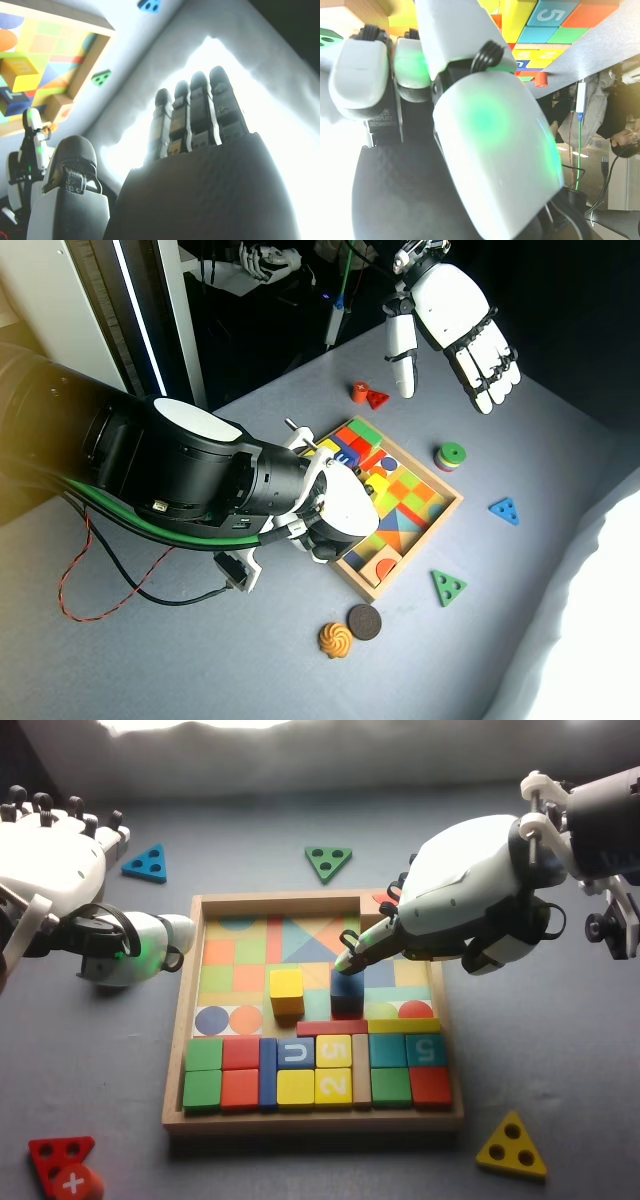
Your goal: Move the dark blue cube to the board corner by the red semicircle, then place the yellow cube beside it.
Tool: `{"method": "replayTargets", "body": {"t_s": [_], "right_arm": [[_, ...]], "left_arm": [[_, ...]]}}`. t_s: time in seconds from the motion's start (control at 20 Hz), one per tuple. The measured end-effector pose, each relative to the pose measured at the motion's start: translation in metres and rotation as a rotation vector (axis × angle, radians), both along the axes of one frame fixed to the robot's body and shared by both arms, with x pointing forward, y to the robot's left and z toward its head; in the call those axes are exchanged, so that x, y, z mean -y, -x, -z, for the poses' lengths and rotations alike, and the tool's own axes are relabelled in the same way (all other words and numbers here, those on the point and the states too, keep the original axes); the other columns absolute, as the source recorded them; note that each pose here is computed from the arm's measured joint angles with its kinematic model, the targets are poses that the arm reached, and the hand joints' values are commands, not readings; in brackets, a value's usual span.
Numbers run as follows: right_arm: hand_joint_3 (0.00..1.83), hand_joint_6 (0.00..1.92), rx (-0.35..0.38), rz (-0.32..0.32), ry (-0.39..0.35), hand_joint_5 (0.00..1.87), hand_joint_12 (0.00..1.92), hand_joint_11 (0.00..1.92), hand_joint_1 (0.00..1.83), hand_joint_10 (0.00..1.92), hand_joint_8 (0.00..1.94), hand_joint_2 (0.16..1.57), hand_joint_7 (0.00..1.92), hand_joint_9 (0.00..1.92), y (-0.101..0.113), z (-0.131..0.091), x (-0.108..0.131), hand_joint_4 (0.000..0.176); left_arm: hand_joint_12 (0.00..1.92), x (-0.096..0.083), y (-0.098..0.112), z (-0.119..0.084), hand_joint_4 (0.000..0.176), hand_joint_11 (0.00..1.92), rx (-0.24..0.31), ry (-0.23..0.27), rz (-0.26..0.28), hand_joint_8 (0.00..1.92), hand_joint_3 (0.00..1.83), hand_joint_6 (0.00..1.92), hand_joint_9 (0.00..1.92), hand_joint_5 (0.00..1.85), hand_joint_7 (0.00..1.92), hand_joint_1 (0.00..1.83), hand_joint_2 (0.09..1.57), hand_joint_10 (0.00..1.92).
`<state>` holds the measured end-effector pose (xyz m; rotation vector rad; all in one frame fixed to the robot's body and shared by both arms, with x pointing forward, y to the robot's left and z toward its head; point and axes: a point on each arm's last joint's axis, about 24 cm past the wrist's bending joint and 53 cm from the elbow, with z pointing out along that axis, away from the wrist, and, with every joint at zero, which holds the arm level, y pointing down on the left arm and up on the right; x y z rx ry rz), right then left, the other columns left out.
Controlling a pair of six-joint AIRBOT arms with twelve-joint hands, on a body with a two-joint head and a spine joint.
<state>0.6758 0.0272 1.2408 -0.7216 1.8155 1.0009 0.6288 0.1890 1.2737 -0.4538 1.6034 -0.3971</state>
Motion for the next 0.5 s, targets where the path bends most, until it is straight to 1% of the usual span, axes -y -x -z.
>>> {"method": "replayTargets", "body": {"t_s": [0.05,0.1,0.15,0.2,0.25,0.3,0.35,0.4,0.45,0.5], "right_arm": [[0.0,0.01,-0.001,-0.005,0.001,0.29,1.92,1.37,1.73,1.92,1.94,1.15,1.19,1.38,0.001,0.0,-0.001,0.0],[0.0,0.01,-0.002,-0.01,0.001,0.29,1.92,1.35,1.71,1.92,1.94,1.15,1.2,1.36,0.003,0.0,-0.002,0.0],[0.0,0.01,-0.002,-0.019,0.002,0.29,1.92,1.24,1.73,1.92,1.94,1.15,1.07,1.25,0.006,0.0,-0.005,0.0],[0.0,0.0,-0.002,-0.03,0.007,0.29,1.92,1.25,1.74,1.92,1.93,1.16,1.01,1.21,0.01,0.002,-0.007,0.0],[0.0,0.0,-0.005,-0.035,0.01,0.29,1.92,1.27,1.74,1.92,1.93,1.16,0.99,1.22,0.012,0.004,-0.009,0.0],[0.0,0.0,-0.003,-0.039,0.017,0.28,1.92,1.19,1.73,1.92,1.8,1.16,0.96,1.13,0.013,0.006,-0.009,0.0],[0.0,0.01,-0.01,-0.038,0.017,0.3,1.92,1.2,1.72,1.92,1.87,1.17,0.95,1.12,0.014,0.008,-0.009,0.0],[0.0,0.0,-0.009,-0.035,0.021,0.29,1.92,1.2,1.7,1.92,1.87,1.17,0.95,1.12,0.013,0.01,-0.009,0.0],[0.01,0.0,-0.002,-0.03,0.026,0.29,1.92,1.17,1.71,1.92,1.88,1.17,0.96,1.09,0.012,0.01,-0.008,0.0],[0.01,0.01,-0.001,-0.027,0.028,0.31,1.92,1.19,1.71,1.92,1.89,1.18,0.94,1.1,0.011,0.011,-0.006,0.0]], "left_arm": [[0.0,0.0,0.0,0.0,0.0,0.0,0.0,0.0,0.0,0.01,0.0,0.01,0.04,0.09,0.06,0.0,1.28,0.01],[0.01,0.0,0.0,0.0,0.0,0.01,0.0,0.0,0.001,0.02,0.0,0.01,0.05,0.1,0.07,0.0,1.27,0.02],[0.01,0.0,0.0,0.0,0.0,0.03,-0.001,-0.001,-0.001,0.01,0.0,0.01,0.06,0.11,0.08,0.0,1.27,0.02],[0.02,0.0,0.0,0.0,0.0,0.04,0.0,0.0,0.0,0.01,0.0,0.01,0.08,0.1,0.08,0.0,1.26,0.02],[0.02,0.0,0.0,0.0,0.0,0.03,0.0,0.0,0.0,0.01,0.0,0.0,0.07,0.1,0.07,0.0,1.26,0.01],[0.02,0.0,0.0,0.0,0.0,0.02,0.0,0.0,0.0,0.01,0.0,0.0,0.07,0.1,0.08,0.0,1.26,0.01],[0.01,0.0,0.0,0.0,0.0,0.01,0.0,0.0,0.0,0.0,0.0,0.0,0.06,0.09,0.07,0.0,1.26,0.01],[0.01,0.0,0.0,0.0,0.0,0.01,-0.001,0.0,-0.001,0.01,0.0,0.0,0.07,0.1,0.08,0.0,1.26,0.01],[0.01,0.0,0.0,0.0,0.0,0.01,-0.001,0.0,0.0,0.01,0.0,0.0,0.07,0.1,0.08,0.0,1.26,0.01],[0.02,0.0,0.0,0.0,0.0,0.02,-0.002,0.001,0.0,0.01,0.0,0.0,0.07,0.1,0.09,0.0,1.26,0.01]]}}
